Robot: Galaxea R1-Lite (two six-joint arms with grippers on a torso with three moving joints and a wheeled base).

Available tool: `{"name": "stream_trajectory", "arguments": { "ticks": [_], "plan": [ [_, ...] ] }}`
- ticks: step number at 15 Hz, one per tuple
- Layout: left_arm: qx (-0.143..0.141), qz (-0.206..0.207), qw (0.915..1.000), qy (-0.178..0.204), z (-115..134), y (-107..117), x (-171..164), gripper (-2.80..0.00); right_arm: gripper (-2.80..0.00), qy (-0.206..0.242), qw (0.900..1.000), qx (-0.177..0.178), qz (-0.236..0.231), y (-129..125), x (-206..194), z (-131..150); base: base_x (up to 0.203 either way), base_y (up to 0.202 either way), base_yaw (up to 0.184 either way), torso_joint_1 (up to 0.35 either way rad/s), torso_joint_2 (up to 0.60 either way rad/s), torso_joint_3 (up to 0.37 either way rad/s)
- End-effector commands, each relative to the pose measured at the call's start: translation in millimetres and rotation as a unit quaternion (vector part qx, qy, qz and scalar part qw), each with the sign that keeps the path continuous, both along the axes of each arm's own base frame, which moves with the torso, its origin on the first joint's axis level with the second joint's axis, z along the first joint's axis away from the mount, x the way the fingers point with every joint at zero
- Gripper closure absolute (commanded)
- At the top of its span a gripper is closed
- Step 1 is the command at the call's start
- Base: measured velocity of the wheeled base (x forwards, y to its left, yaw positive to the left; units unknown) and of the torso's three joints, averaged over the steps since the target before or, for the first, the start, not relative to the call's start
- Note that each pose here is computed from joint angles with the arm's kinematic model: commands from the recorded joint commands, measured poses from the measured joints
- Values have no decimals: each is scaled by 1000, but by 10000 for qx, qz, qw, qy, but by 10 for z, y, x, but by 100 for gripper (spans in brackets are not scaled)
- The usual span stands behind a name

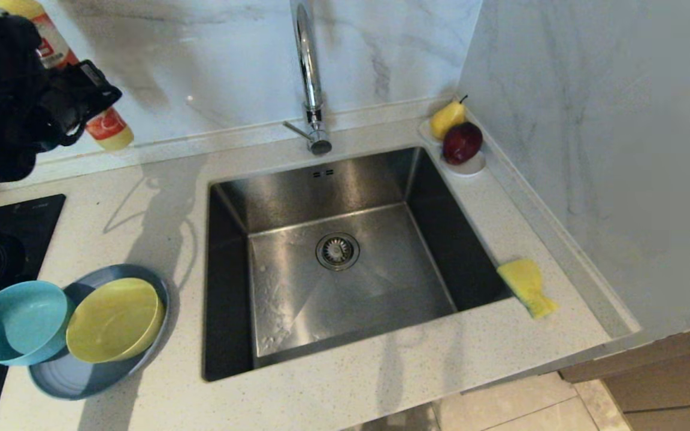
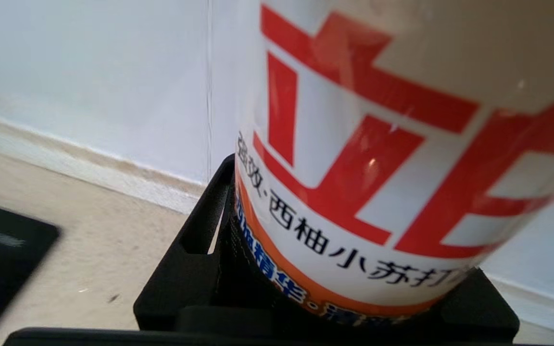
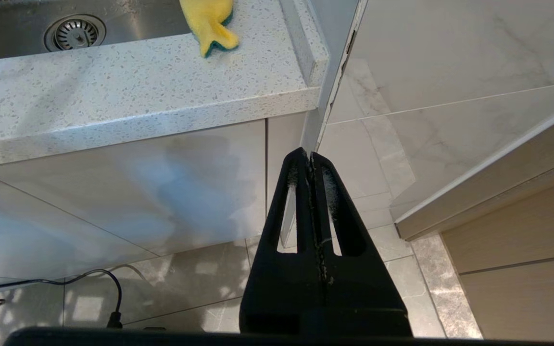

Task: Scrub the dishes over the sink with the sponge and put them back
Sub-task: Squeeze it onto the sponge

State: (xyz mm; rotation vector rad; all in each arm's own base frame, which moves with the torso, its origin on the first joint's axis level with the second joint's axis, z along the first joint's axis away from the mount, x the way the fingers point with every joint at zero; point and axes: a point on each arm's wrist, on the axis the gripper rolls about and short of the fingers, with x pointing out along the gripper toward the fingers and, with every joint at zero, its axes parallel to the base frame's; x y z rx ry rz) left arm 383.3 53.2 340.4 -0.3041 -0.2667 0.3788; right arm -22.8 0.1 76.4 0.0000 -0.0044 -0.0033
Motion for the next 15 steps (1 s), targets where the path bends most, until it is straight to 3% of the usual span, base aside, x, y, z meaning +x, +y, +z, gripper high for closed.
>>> {"name": "stream_trajectory", "arguments": {
  "ticks": [1,4,7,11,13,15],
  "plan": [
    [67,-76,9990,-424,528,-120,-697,0,0,-1,10000,0,1,0,0,0,0,0,0,0,0,0],
    [112,-425,9979,-479,842,-324,-1349,0,0,-1,10000,0,1,0,0,0,0,0,0,0,0,0],
    [212,-1210,9909,-554,1033,-654,-1977,0,0,-1,10000,0,1,0,0,0,0,0,0,0,0,0],
    [522,-2228,9725,-426,1053,-891,-2561,0,0,-1,10000,0,1,0,0,0,0,0,0,0,0,0],
    [857,-2584,9615,-382,1001,-920,-2752,0,0,-1,10000,0,1,0,0,0,0,0,0,0,0,0],
    [1236,-3129,9411,-343,899,-957,-2890,0,0,-1,10000,0,1,0,0,0,0,0,0,0,0,0]
  ]
}}
